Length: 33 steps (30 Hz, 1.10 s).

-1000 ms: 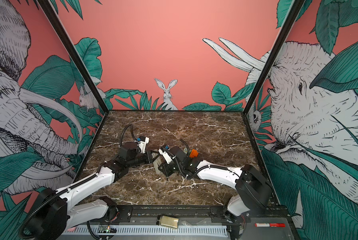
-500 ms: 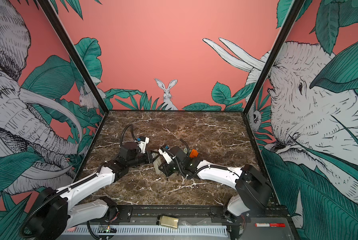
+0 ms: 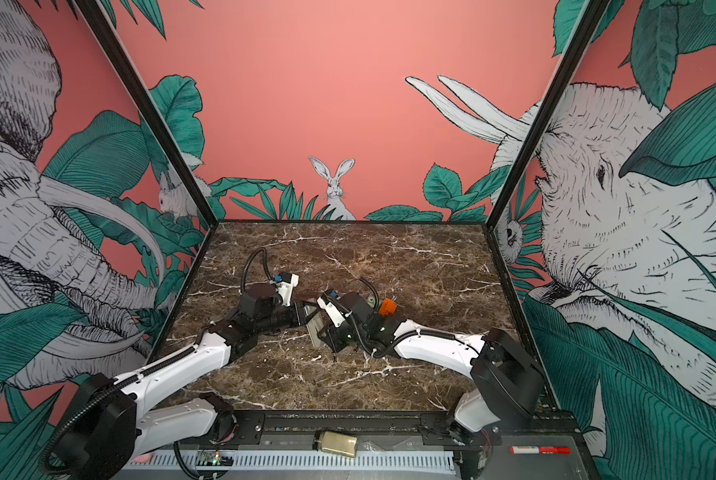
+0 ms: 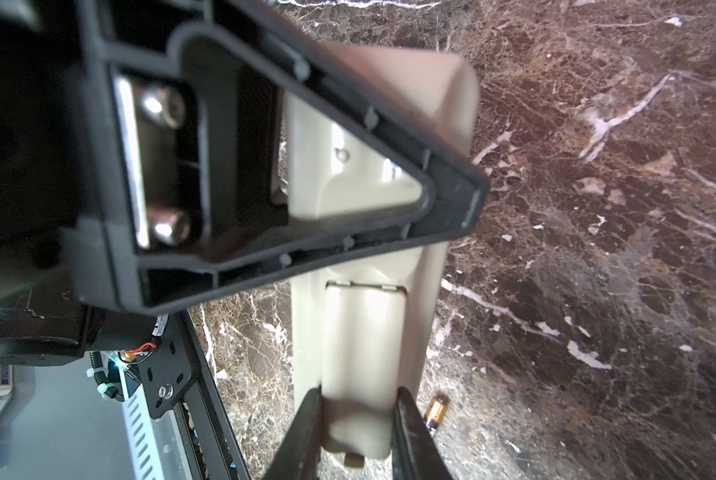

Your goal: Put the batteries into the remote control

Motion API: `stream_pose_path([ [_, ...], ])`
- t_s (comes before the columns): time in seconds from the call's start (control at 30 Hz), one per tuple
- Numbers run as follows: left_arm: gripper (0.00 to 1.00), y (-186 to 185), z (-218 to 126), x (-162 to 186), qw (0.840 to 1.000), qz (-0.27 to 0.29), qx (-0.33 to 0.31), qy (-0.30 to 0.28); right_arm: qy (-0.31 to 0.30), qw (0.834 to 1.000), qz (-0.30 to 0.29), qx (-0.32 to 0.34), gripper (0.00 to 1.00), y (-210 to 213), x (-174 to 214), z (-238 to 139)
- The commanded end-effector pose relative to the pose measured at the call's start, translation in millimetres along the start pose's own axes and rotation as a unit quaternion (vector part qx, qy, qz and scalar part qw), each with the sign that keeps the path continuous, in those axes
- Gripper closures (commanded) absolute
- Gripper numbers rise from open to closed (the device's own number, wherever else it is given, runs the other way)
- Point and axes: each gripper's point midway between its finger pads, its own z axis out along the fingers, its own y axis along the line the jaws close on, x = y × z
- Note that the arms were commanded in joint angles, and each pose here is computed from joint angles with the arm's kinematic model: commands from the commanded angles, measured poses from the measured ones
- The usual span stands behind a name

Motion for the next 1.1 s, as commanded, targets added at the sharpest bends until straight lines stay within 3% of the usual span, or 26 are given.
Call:
stream_pose_path([
  [0.0,1.00,-16,-1,-17,1.000,0.014,0.019,-0.021,-0.022,0.999,-0.020,-0.024,0.77,13,-12,-4],
  [0.87,1.00,-5,0,-28,0.999,0.028,-0.011,-0.031,-0.018,0.999,-0.028,0.003,0.81,2,-1,-11],
  [1.07,1.00,0,-3,-27,0.999,0.036,-0.015,-0.033,-0.007,0.999,-0.027,0.040,0.81,-9,8,-28],
])
